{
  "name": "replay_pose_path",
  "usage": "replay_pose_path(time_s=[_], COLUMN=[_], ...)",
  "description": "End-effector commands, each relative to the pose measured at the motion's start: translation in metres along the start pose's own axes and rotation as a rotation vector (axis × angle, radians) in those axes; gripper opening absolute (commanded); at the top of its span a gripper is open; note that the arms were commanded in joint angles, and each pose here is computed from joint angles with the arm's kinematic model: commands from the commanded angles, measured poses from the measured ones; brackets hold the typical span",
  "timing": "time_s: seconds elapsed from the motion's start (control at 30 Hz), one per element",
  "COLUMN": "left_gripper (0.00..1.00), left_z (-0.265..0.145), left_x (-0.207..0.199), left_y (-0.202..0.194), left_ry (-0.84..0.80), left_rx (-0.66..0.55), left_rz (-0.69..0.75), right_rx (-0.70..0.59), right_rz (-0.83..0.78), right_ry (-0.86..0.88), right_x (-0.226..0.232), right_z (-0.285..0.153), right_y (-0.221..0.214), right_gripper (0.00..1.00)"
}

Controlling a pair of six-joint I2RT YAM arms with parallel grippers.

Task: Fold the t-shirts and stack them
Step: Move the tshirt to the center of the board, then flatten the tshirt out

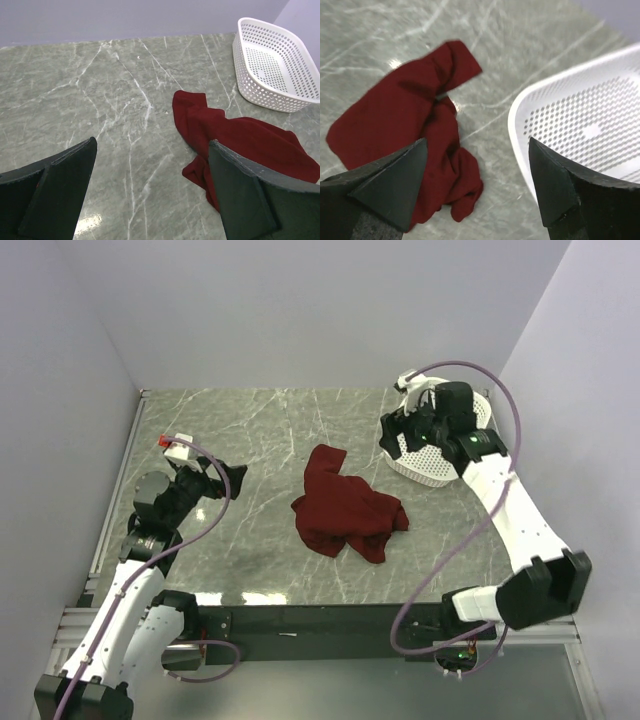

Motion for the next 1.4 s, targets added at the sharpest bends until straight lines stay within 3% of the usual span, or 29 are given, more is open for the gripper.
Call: replay_pose_path(time_s=[0.0, 0.17, 0.23, 0.37, 0.6, 0.9, 1.07, 1.37], left_gripper=[0.99, 0.99, 0.99, 0.99, 0.99, 0.99, 1.0, 0.99], left_z=[0.002, 0.002, 0.001, 0.001, 0.004, 0.006, 0.007, 0.007], left_x=[-0.004, -0.006, -0.007, -0.008, -0.009, -0.009, -0.008, -0.009], left_y=[0.022, 0.021, 0.021, 0.019, 0.019, 0.016, 0.015, 0.015], left_ry=[-0.045, -0.057, -0.061, -0.058, -0.063, -0.063, -0.062, -0.068], left_rx=[-0.082, -0.083, -0.083, -0.076, -0.066, -0.049, -0.043, -0.039], left_rz=[0.027, 0.026, 0.027, 0.036, 0.041, 0.043, 0.046, 0.05], right_rx=[0.034, 0.029, -0.009, 0.076, 0.111, 0.225, 0.249, 0.29], right_rz=[0.155, 0.483, 0.54, 0.64, 0.626, 0.637, 0.623, 0.595], right_ry=[-0.105, -0.269, -0.346, -0.486, -0.655, -0.675, -0.695, -0.722], right_x=[-0.016, -0.031, -0.036, -0.059, -0.081, -0.095, -0.101, -0.109], right_z=[0.021, 0.067, 0.077, 0.136, 0.175, 0.218, 0.224, 0.219], right_y=[-0.009, -0.002, 0.023, 0.028, 0.016, -0.018, -0.028, -0.042], right_gripper=[0.86, 0.8, 0.79, 0.77, 0.78, 0.71, 0.62, 0.33])
Point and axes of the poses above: each gripper's point midway between its finger pads, its own z axis out along the fingers, its own x axis along the line the jaws close on, y = z × x, the point moved 9 cm from there along -z, back along the fingers, and after that the axes turned 13 degrees about z, right-handed, at the moved point
